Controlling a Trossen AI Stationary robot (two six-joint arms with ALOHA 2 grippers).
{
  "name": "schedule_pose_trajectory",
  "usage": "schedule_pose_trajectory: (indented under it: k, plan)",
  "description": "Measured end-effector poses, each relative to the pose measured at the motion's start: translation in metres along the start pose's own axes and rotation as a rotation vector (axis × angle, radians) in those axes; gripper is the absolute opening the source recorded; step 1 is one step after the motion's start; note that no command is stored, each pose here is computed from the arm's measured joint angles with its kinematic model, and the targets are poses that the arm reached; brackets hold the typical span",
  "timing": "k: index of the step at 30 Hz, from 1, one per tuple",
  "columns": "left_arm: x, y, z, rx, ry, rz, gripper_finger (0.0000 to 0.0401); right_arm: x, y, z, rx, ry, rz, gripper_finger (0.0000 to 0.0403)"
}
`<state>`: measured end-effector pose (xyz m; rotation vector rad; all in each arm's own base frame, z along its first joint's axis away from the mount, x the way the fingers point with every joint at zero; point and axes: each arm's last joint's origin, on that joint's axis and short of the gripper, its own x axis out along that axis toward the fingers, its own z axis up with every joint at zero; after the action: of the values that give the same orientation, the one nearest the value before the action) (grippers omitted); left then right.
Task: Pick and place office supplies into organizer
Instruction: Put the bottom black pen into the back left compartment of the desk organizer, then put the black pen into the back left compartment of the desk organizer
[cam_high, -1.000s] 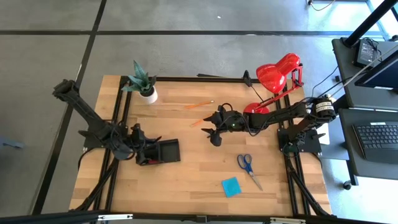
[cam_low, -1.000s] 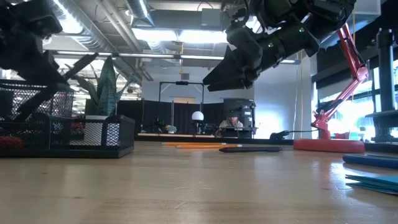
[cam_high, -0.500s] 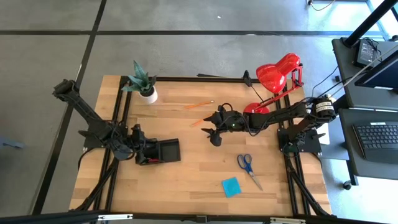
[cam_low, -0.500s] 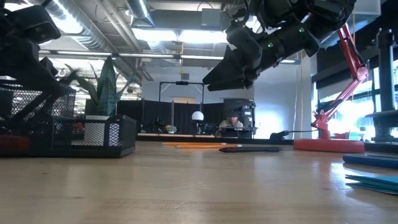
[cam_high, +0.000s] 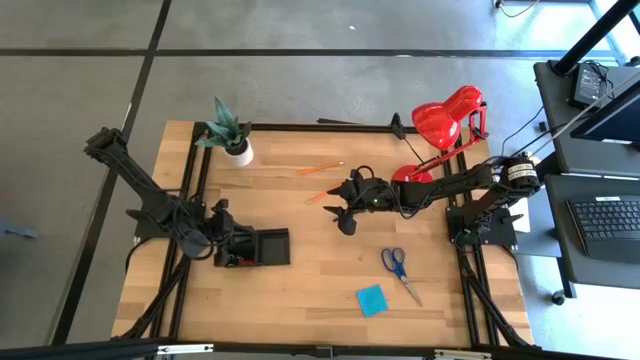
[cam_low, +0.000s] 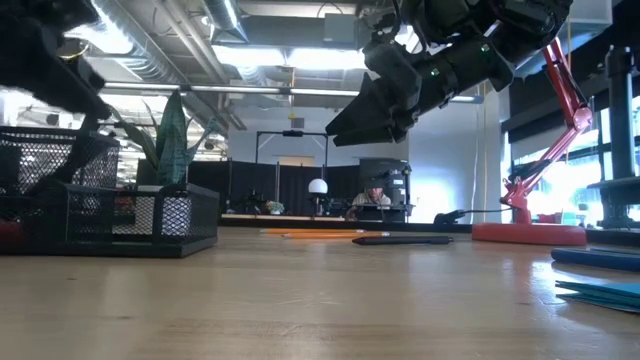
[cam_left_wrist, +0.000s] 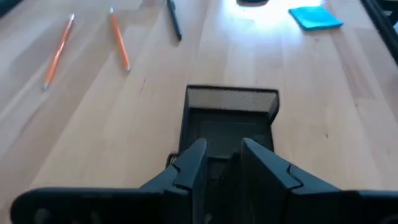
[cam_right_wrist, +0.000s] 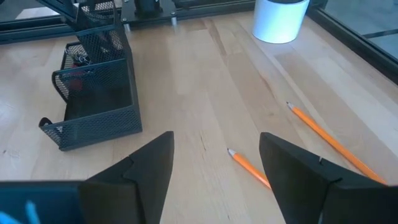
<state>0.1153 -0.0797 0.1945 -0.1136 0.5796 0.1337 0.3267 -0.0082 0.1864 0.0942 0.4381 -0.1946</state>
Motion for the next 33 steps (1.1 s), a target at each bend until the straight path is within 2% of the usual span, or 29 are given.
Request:
schedule_pose_trajectory:
  k: [8,16,23,28,33]
  plan:
    - [-0.008,0.000,0.012,0.044,0.004,0.022,0.0094,0.000,0.000,0.000,0.000,0.000,0.000,0.0239]
    - [-0.013,0.000,0.026,0.136,-0.094,0.106,0.0091,0.000,-0.002,-0.003,-0.019,0.038,-0.009,0.0239]
    - [-0.014,0.002,0.029,0.139,-0.167,0.215,0.0090,-0.016,-0.019,-0.013,0.086,0.265,-0.038,0.0239]
    - [-0.014,0.002,0.029,0.139,-0.172,0.222,0.0092,-0.037,-0.036,-0.016,0.142,0.409,-0.088,0.0239]
    - [-0.014,0.002,0.029,0.138,-0.172,0.222,0.0090,-0.050,-0.053,-0.017,0.177,0.498,-0.045,0.0239]
